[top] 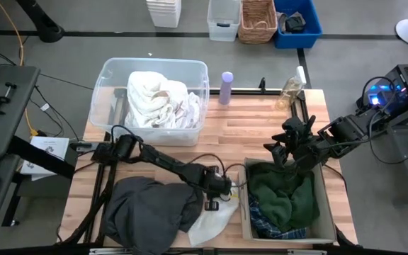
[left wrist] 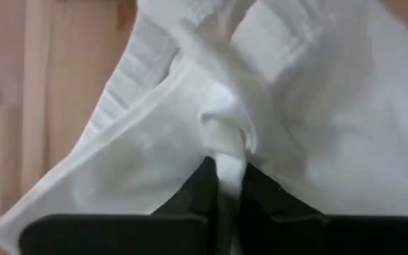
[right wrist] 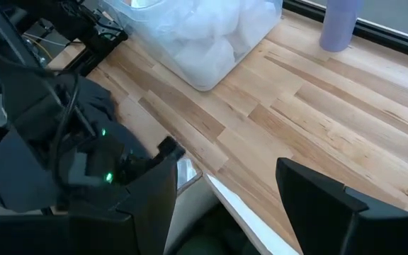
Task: Sort clothes
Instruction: Put the white underwear into the transparent bin, then put the black long sleeve into the laundry bin
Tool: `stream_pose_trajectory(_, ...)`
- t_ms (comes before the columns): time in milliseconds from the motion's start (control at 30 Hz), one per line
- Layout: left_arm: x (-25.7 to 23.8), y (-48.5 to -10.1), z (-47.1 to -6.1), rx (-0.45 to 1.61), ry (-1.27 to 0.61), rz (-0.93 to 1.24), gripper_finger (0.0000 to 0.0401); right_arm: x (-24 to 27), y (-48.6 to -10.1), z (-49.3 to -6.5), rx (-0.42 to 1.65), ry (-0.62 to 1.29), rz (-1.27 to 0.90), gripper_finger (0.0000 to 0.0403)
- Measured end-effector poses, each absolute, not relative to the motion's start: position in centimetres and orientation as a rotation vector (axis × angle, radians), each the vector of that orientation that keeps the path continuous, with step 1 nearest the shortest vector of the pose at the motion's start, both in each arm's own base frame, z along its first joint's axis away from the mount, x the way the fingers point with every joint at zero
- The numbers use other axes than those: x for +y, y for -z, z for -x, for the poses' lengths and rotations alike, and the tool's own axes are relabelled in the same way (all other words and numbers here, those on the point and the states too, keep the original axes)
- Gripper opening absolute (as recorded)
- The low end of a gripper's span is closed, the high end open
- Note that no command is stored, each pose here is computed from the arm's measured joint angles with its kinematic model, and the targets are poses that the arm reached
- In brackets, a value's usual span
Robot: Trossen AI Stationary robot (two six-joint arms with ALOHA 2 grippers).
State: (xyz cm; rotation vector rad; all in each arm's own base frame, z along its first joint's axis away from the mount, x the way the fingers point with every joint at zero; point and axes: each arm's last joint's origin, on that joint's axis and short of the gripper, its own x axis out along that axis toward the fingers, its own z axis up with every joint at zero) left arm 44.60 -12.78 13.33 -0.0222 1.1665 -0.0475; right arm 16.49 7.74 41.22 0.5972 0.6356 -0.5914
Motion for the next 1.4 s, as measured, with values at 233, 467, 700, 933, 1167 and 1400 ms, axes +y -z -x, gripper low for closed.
stream_pose_trajectory(233, -8.7, -26.9, -41.5, 0.906, 0.033, -0.032, 0.0007, 7.7, -41.2, -16.5, 0.614, 0.609, -0.582, 0.0236)
stream_pose_trajectory(467, -2.5, -43.3, -33.0, 0.335, -0.238, -0.212, 0.0003, 7.5, -41.3, -16.5, 0.577, 0.638, -0.561, 0.0236)
stream_pose_trajectory(700, 4.3, -49.0, -23.2, 0.322, -0.819, -0.375, 0.0001, 7.4, -41.3, -16.5, 0.563, 0.652, -0.597, 0.0236)
stream_pose_trajectory(933, 5.3, -44.9, -17.8, 0.681, -0.882, -0.154, 0.0001, 7.4, -41.3, -16.5, 0.563, 0.653, -0.599, 0.0236)
stream_pose_trajectory(1167, 4.1, -39.9, -18.4, 0.848, -0.713, 0.085, 0.0063, 7.4, -41.3, -16.5, 0.567, 0.651, -0.588, 0.0236)
stream_pose_trajectory(1400, 3.5, -42.7, -18.8, 0.795, -0.590, -0.020, 0.0215, 7.4, -41.3, -16.5, 0.568, 0.650, -0.587, 0.0236)
